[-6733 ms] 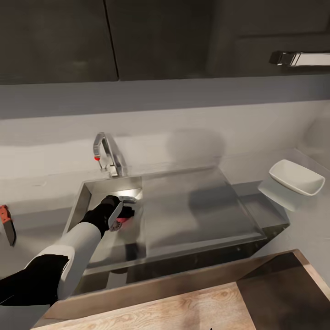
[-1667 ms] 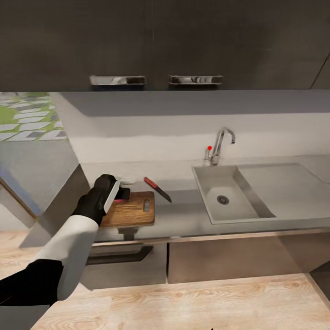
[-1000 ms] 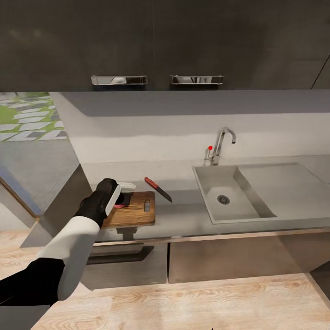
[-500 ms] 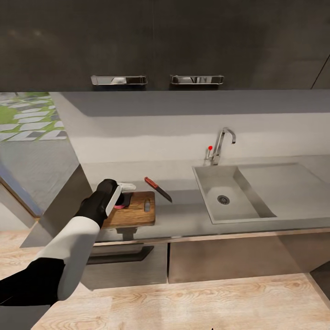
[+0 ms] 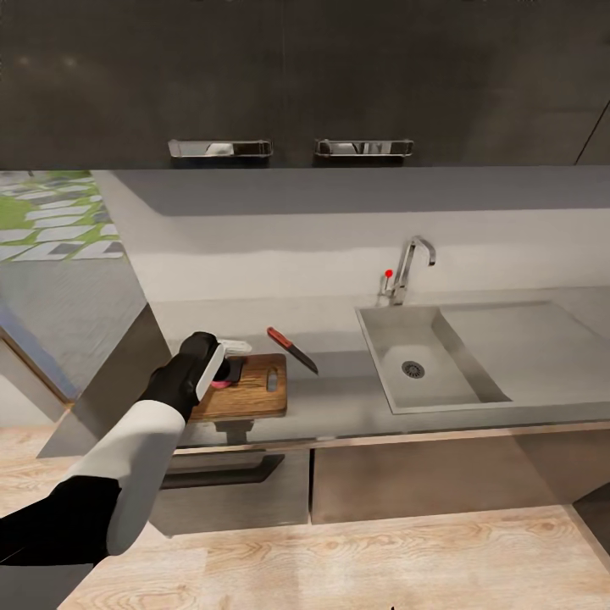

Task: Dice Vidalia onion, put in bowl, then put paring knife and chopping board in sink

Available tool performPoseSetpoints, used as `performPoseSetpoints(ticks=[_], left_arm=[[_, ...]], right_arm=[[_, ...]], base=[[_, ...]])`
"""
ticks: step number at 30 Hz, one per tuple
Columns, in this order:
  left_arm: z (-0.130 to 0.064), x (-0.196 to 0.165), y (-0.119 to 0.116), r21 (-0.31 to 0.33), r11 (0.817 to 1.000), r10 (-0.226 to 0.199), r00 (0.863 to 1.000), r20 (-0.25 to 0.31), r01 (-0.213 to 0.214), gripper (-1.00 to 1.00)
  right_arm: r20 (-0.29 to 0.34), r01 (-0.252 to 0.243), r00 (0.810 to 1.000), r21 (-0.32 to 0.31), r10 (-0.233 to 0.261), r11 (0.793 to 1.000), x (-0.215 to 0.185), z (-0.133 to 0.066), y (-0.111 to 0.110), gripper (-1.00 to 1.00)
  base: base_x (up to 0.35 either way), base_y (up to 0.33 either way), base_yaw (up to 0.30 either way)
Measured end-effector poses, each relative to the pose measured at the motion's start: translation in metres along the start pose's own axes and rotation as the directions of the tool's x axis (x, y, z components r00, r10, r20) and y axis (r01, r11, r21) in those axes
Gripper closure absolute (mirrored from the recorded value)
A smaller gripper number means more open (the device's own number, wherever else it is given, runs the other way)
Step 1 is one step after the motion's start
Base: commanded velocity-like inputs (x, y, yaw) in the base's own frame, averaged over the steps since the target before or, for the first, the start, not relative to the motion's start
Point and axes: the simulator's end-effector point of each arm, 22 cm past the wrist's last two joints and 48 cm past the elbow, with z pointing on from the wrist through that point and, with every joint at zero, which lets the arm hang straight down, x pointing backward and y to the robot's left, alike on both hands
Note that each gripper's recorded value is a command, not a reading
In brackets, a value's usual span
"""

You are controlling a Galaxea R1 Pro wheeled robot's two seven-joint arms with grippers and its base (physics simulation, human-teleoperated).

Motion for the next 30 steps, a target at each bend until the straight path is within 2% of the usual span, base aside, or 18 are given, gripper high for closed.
performPoseSetpoints(ticks=[16,17,30], left_arm=[[-0.0002,-0.0001,0.0,0.0,1.0,0.0,1.0,0.001,0.0,1.0],[-0.0002,-0.0001,0.0,0.0,1.0,0.001,1.0,0.001,-0.001,-1.0],[0.0018,0.0023,-0.001,0.0,1.0,0.003,1.0,-0.006,-0.003,-1.0]], right_arm=[[0.0,0.0,1.0,0.0,0.0,1.0,-0.0001,-0.0001,0.0,-1.0],[0.0,0.0,1.0,0.0,0.0,1.0,-0.0001,-0.0001,0.0,-1.0],[-0.001,0.0,1.0,0.0,0.0,1.0,0.0002,0.0001,0.0,-1.0]], base=[[0.0,0.0,0.0],[0.0,0.0,0.0],[0.0,0.0,0.0]])
